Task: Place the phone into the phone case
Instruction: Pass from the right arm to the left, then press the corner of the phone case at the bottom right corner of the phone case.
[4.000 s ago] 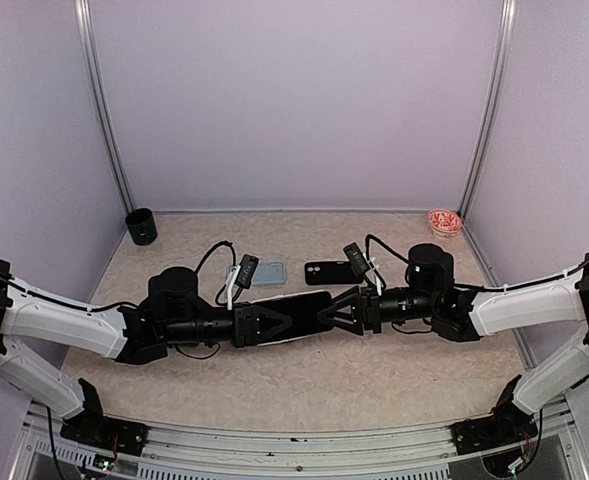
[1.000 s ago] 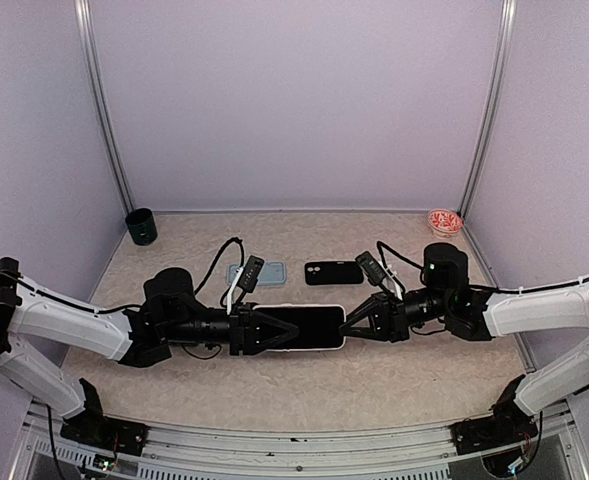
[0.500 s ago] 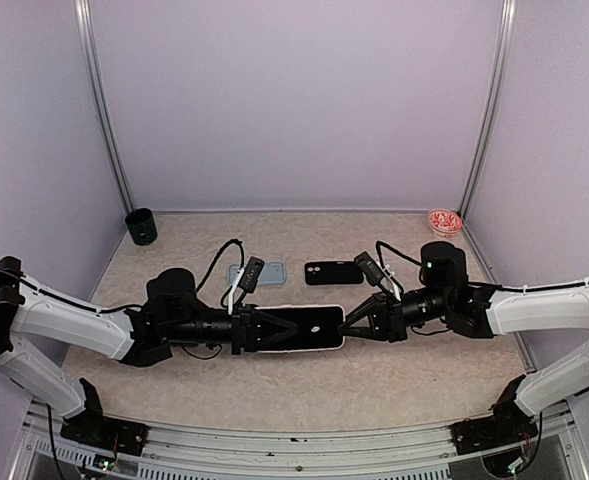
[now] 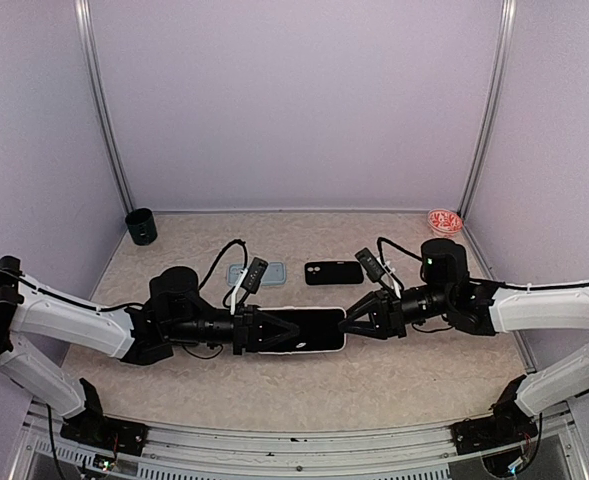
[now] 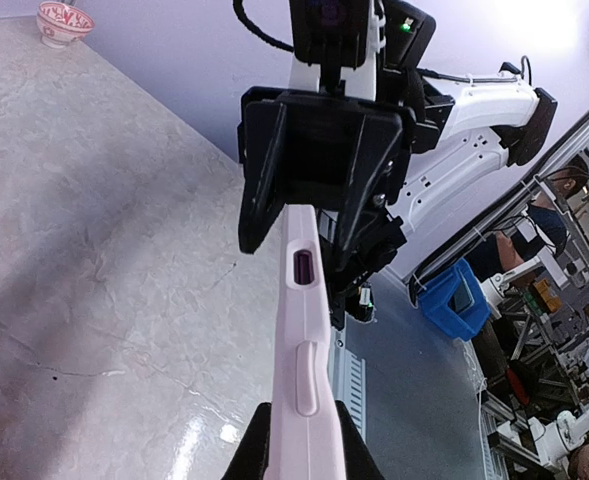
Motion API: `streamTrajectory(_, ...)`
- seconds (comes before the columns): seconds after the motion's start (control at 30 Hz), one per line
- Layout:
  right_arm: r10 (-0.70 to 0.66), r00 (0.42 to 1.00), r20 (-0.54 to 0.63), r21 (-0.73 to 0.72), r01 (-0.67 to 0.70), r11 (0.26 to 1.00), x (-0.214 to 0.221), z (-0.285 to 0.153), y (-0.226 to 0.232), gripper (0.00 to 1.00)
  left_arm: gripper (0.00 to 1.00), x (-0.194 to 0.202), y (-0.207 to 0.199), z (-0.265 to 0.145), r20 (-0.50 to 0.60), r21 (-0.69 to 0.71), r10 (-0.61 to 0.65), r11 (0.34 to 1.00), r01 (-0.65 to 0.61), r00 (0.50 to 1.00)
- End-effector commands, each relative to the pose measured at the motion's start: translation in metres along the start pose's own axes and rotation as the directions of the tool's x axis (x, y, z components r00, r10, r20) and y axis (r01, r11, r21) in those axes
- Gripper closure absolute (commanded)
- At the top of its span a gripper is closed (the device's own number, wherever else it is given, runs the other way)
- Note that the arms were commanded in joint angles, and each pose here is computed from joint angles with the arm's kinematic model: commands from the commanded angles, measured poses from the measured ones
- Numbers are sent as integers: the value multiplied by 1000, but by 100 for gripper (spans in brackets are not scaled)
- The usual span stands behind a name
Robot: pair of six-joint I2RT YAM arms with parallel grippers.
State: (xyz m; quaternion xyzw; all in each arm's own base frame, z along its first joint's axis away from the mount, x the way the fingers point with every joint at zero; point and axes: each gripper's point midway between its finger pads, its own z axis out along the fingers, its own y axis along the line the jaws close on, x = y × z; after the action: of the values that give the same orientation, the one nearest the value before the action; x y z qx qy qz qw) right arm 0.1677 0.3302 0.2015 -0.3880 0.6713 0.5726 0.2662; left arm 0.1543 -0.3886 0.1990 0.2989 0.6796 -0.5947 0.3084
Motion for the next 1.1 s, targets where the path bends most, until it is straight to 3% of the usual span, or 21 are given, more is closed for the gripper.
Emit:
streamTrajectory(0.0, -74, 996, 42, 19, 74, 997, -18, -4, 8, 58, 98, -13, -18, 3, 20, 55, 63, 996, -64, 998)
streamTrajectory(0.17, -75, 996, 41, 28, 74, 997, -19, -4, 6, 53, 98, -10, -20, 4, 8, 62, 70, 996, -71, 997)
streamTrajectory(0.63, -67, 998, -13, 2, 67, 998, -8, 4, 4, 53, 98, -8, -20, 10, -9, 70, 81, 994, -81, 997)
streamTrajectory(0.9, -59, 997, -52, -1, 59, 998, 3, 14, 1, 56, 98, -7, -20, 12, -14, 74, 82, 994, -81, 997)
streamTrajectory(1.07, -63, 996, -61, -8, 62, 998, 5, 16, 1, 67, 98, -6, -19, 12, -15, 74, 81, 994, -80, 997)
